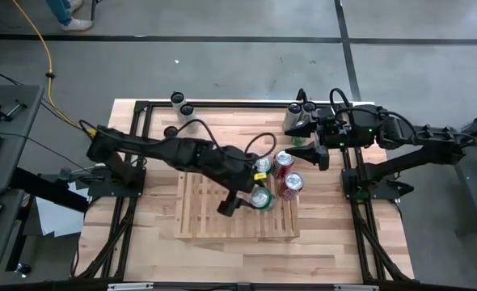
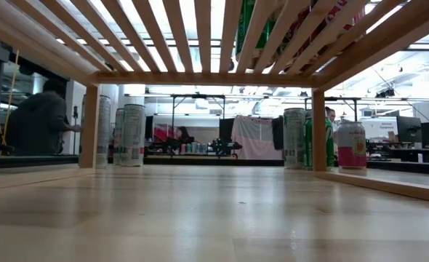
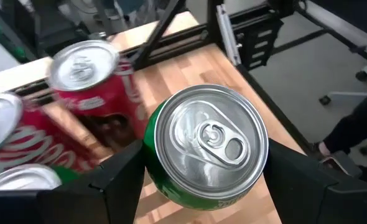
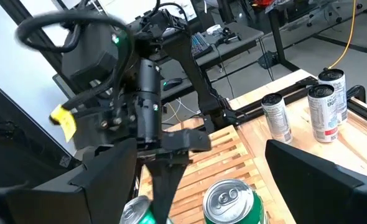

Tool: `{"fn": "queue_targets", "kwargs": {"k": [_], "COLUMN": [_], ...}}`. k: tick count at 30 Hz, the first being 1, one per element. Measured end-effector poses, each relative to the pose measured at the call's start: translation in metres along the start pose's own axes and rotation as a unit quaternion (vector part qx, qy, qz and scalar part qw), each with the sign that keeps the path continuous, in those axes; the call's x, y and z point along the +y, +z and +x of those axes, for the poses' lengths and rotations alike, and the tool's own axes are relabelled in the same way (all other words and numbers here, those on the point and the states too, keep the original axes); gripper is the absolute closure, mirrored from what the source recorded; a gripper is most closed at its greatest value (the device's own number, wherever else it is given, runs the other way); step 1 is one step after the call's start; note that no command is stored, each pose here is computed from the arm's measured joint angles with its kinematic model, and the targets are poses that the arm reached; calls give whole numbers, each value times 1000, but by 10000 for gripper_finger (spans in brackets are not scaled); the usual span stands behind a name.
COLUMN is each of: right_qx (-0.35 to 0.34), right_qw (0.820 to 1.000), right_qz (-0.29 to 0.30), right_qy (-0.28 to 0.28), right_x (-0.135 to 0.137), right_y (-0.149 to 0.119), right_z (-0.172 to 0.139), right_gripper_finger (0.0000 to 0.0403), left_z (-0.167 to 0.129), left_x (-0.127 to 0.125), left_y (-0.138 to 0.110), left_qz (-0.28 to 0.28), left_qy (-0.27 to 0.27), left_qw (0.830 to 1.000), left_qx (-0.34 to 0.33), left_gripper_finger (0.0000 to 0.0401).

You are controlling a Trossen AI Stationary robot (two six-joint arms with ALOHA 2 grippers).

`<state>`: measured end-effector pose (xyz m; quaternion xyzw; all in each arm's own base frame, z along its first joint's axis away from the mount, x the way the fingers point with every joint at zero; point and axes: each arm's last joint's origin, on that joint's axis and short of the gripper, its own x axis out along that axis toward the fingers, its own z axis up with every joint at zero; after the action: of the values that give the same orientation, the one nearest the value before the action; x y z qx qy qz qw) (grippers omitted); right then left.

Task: Place canned beverage on shelf
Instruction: Put the left green soda can on the shelf aligned with the other green soda can

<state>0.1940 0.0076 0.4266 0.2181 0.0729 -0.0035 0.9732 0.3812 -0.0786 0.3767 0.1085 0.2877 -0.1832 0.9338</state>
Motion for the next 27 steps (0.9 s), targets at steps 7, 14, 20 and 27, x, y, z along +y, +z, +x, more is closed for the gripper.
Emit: {"fn": "queue_targets", "kwargs": {"k": [7, 14, 20, 27], "right_qx": [0, 0, 0, 0], "right_qw": [1000, 1000, 1000, 1000], "right_qz": [0, 0, 0, 0], "right_qy": [0, 0, 0, 0], "right_x": [0, 0, 0, 0], "right_y": [0, 0, 0, 0], "right_z": [0, 0, 0, 0], "right_gripper_finger": [62, 62, 62, 62], "left_z": [1, 1, -1, -1], "left_x": [0, 1, 2, 2], "left_y": [-1, -2, 0, 1], "left_qz": [0, 1, 1, 2], "left_qy": [4, 21, 24, 29], "left_qw": [1000, 1000, 1000, 1000], "left_qx": [9, 14, 8, 5], "left_gripper_finger": [119, 86, 83, 81]}}
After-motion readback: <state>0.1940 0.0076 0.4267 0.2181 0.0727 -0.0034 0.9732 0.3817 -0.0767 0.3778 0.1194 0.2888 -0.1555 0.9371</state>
